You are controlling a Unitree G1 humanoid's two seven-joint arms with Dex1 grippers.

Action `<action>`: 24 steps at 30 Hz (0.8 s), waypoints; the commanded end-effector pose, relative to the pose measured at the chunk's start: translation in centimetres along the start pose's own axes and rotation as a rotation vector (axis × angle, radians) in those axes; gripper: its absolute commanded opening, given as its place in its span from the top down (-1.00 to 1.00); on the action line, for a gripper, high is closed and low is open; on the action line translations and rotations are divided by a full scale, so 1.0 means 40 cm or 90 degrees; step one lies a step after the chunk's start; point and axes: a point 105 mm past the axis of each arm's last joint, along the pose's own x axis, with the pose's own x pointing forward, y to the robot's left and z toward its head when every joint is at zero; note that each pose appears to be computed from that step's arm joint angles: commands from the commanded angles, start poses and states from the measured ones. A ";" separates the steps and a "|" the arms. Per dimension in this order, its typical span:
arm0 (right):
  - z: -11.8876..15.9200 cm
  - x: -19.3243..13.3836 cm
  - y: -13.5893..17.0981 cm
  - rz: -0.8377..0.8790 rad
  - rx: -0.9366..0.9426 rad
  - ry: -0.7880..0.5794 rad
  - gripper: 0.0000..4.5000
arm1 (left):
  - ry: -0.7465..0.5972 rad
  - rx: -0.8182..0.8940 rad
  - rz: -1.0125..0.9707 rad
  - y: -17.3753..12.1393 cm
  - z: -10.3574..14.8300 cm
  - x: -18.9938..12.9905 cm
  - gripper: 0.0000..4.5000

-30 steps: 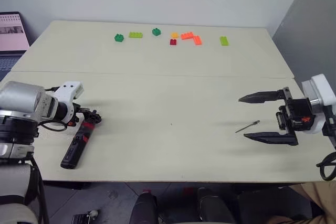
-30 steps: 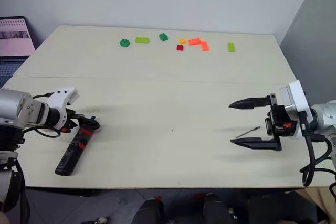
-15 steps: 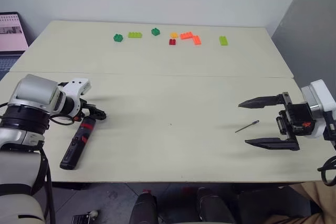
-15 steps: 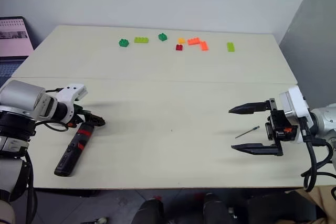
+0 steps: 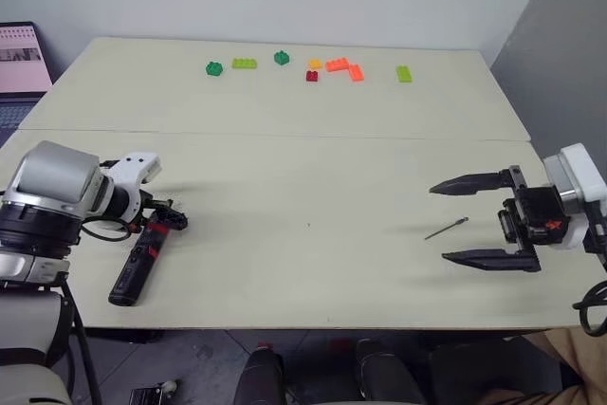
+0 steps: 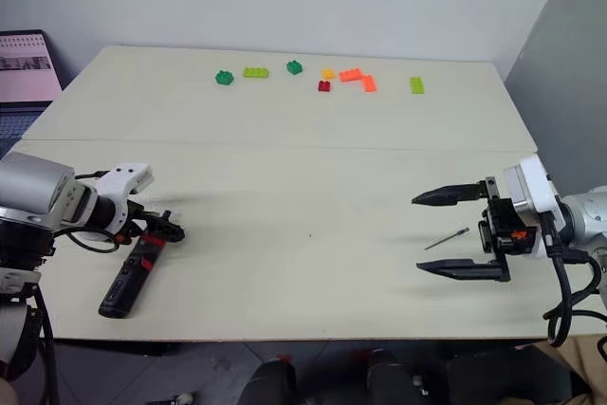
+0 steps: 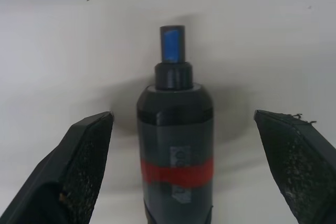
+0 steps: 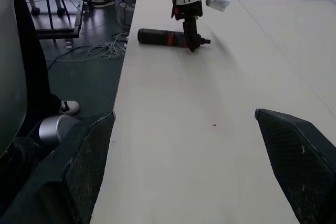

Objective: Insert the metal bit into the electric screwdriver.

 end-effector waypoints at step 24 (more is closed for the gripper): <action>0.030 -0.005 -0.004 -0.001 -0.034 -0.003 -1.00 | -0.008 0.002 -0.007 -0.017 0.009 0.000 0.26</action>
